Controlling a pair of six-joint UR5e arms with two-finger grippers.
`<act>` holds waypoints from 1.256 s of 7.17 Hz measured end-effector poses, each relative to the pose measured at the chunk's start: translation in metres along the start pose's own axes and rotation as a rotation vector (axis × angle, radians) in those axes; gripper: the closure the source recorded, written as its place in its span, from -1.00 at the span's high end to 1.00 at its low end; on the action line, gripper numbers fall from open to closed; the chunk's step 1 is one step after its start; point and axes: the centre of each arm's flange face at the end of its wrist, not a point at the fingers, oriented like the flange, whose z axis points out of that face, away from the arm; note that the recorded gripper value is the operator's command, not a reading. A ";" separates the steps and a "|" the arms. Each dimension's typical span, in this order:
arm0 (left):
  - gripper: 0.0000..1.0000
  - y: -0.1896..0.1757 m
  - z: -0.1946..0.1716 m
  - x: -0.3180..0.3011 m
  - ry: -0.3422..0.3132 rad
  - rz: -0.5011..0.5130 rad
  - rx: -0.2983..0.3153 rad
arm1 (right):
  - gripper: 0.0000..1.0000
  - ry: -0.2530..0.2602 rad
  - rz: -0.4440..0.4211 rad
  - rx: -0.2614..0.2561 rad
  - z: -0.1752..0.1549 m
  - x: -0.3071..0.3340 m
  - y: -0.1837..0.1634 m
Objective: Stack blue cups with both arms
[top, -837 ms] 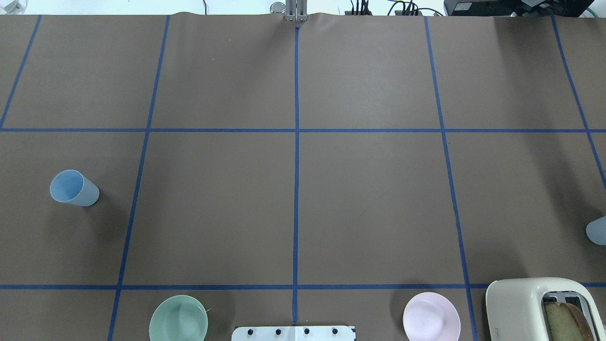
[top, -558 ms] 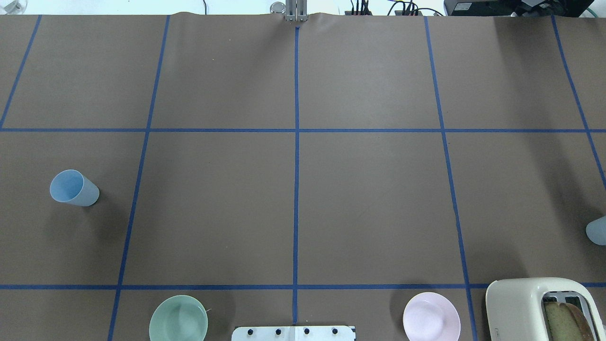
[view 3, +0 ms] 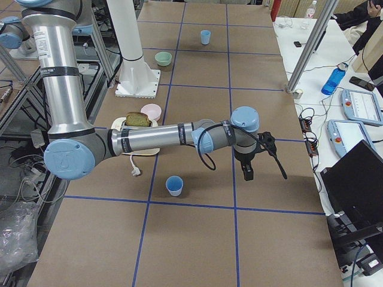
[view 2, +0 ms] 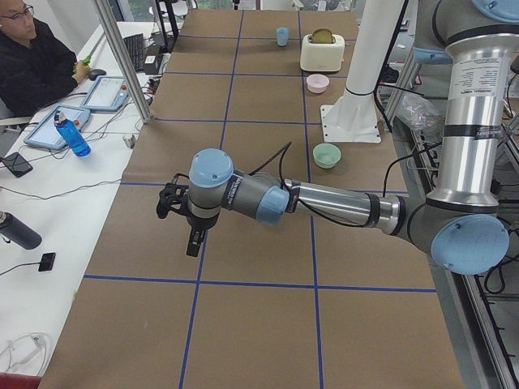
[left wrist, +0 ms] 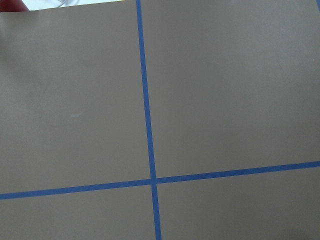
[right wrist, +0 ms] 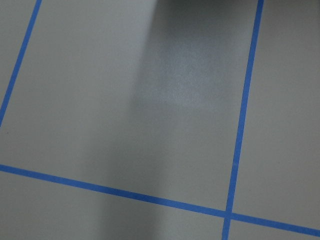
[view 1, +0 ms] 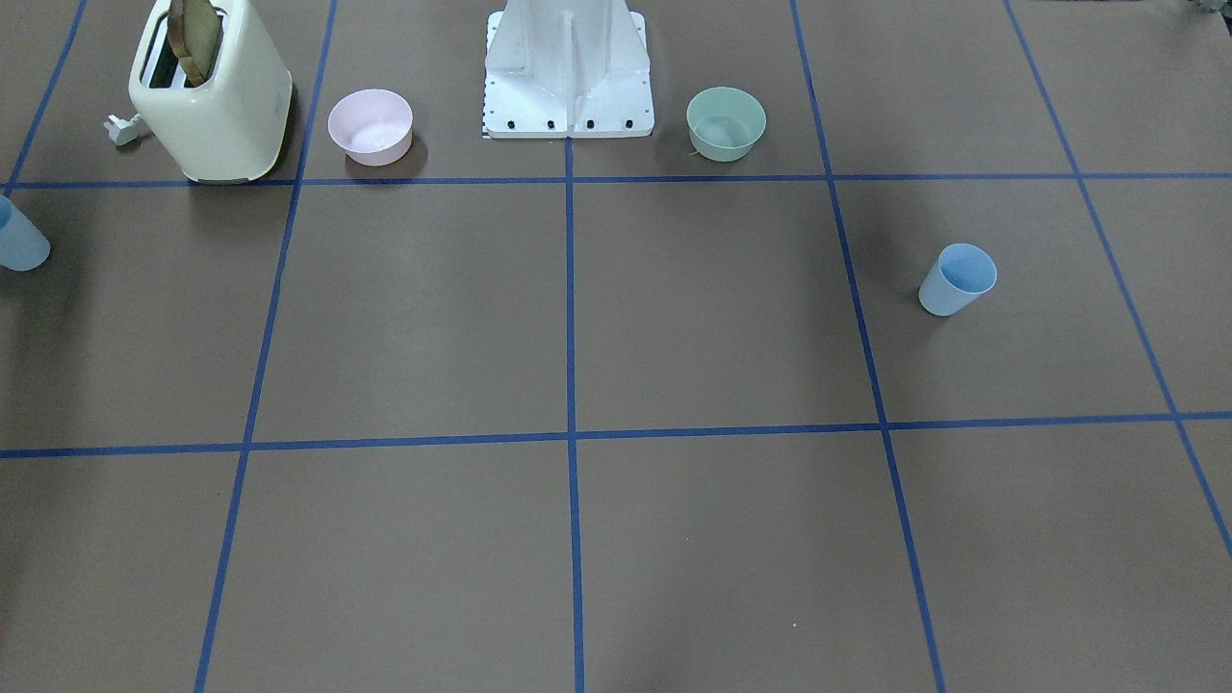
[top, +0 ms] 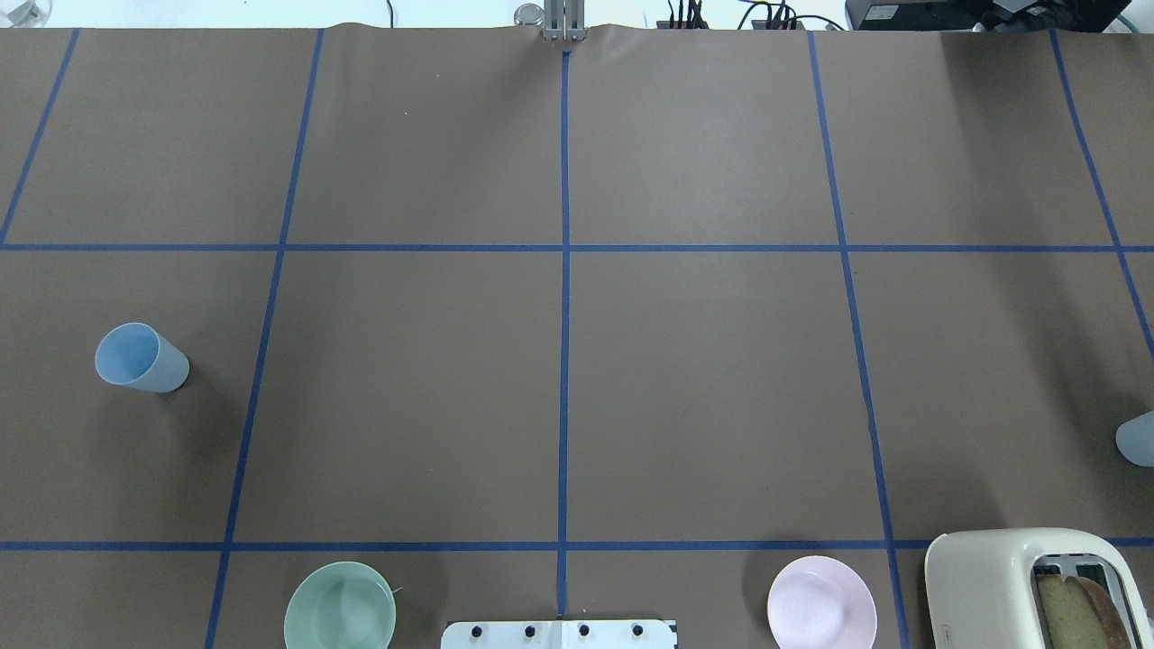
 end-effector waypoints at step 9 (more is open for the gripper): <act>0.94 0.068 0.100 0.159 0.093 0.019 -0.073 | 0.97 -0.081 0.088 -0.040 0.022 -0.025 0.158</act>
